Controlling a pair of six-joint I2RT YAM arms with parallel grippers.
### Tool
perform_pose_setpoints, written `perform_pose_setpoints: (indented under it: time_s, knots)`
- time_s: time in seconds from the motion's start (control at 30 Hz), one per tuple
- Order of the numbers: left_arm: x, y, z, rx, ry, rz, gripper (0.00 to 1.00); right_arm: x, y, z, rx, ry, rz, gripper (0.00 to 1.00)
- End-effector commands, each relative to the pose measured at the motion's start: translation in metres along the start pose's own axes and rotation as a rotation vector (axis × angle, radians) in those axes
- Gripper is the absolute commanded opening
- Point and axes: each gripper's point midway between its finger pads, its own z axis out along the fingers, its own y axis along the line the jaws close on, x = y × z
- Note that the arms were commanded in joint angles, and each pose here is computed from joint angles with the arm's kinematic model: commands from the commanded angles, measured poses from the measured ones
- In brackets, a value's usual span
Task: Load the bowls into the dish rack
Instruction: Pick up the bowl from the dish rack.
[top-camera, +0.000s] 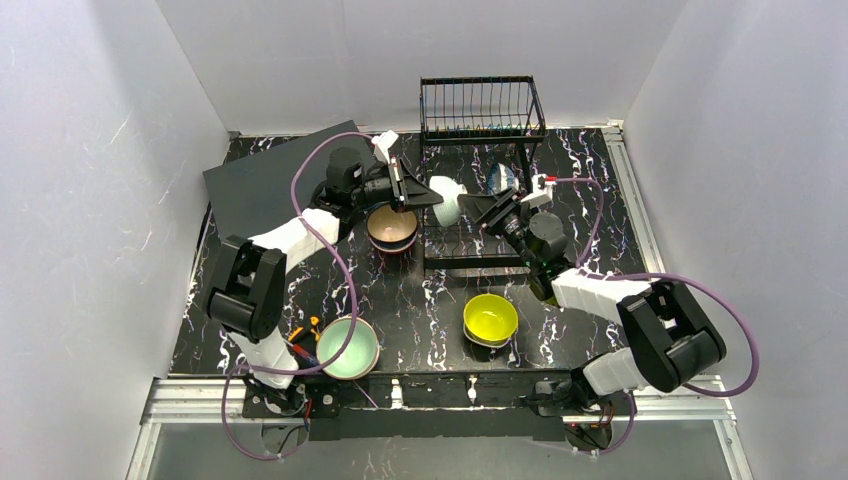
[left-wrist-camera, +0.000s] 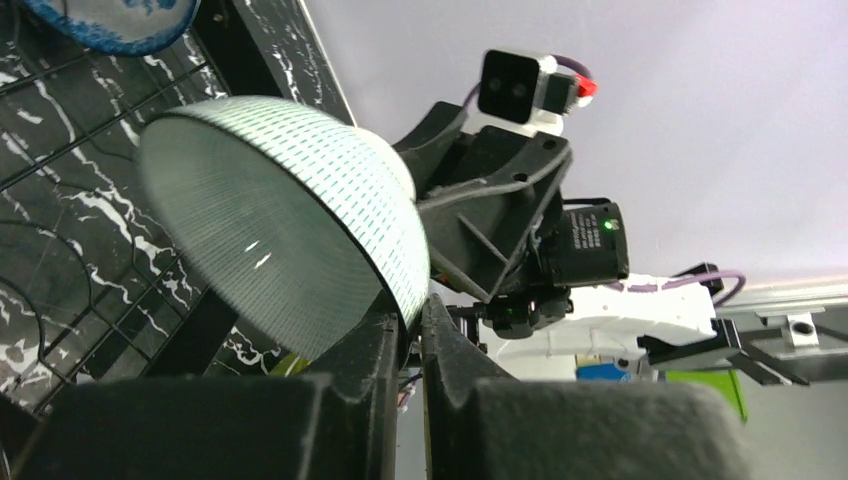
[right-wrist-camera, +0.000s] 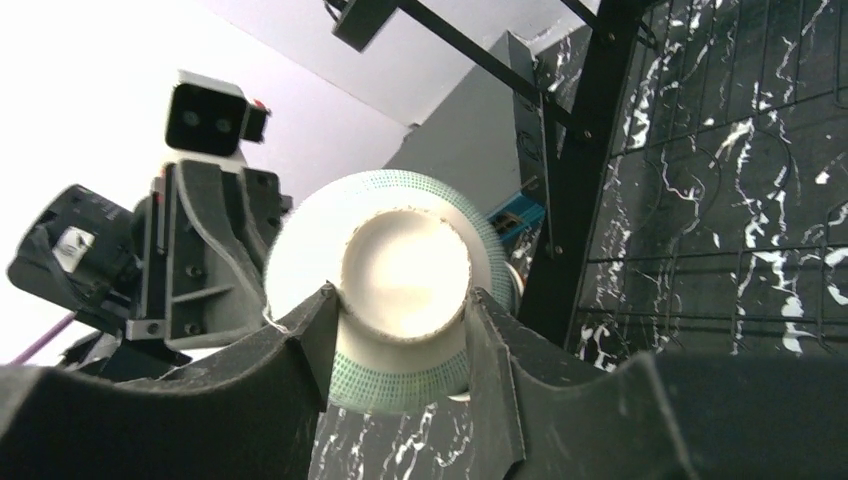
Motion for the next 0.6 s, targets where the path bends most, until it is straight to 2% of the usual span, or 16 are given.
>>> perform_pose_setpoints:
  time_s: [0.0,0.07,0.1,0.17,0.23,0.3,0.37,0.4,0.57]
  knots:
    - [-0.004,-0.016,0.001,0.087,-0.007,0.023,0.00,0.002,0.024,0.000,-0.106,0.011,-0.016,0.01]
    - [-0.005,-0.016,0.000,0.090,-0.009,0.026,0.00,0.003,0.018,-0.001,-0.087,0.011,-0.035,0.03]
    - [-0.006,-0.018,-0.002,0.092,-0.012,0.031,0.00,0.004,0.015,-0.001,-0.075,0.012,-0.050,0.11]
    - [-0.007,-0.018,-0.003,0.090,-0.019,0.037,0.00,0.004,0.010,-0.002,-0.053,0.017,-0.095,0.34]
    - [-0.008,-0.017,-0.005,0.087,-0.027,0.036,0.00,0.004,0.007,-0.003,-0.031,0.028,-0.149,0.68]
    - [-0.010,-0.016,-0.006,0.083,-0.033,0.033,0.00,0.002,0.003,-0.003,0.000,0.043,-0.207,0.88]
    - [-0.011,-0.014,-0.005,0.077,-0.036,0.017,0.00,0.001,0.001,-0.005,0.028,0.066,-0.274,0.97]
    - [-0.011,-0.012,-0.005,0.074,-0.037,0.010,0.00,-0.003,-0.002,-0.005,0.055,0.062,-0.303,0.98]
    - [-0.012,-0.003,-0.003,0.038,-0.039,-0.020,0.00,-0.011,-0.008,-0.010,0.124,0.101,-0.445,0.99]
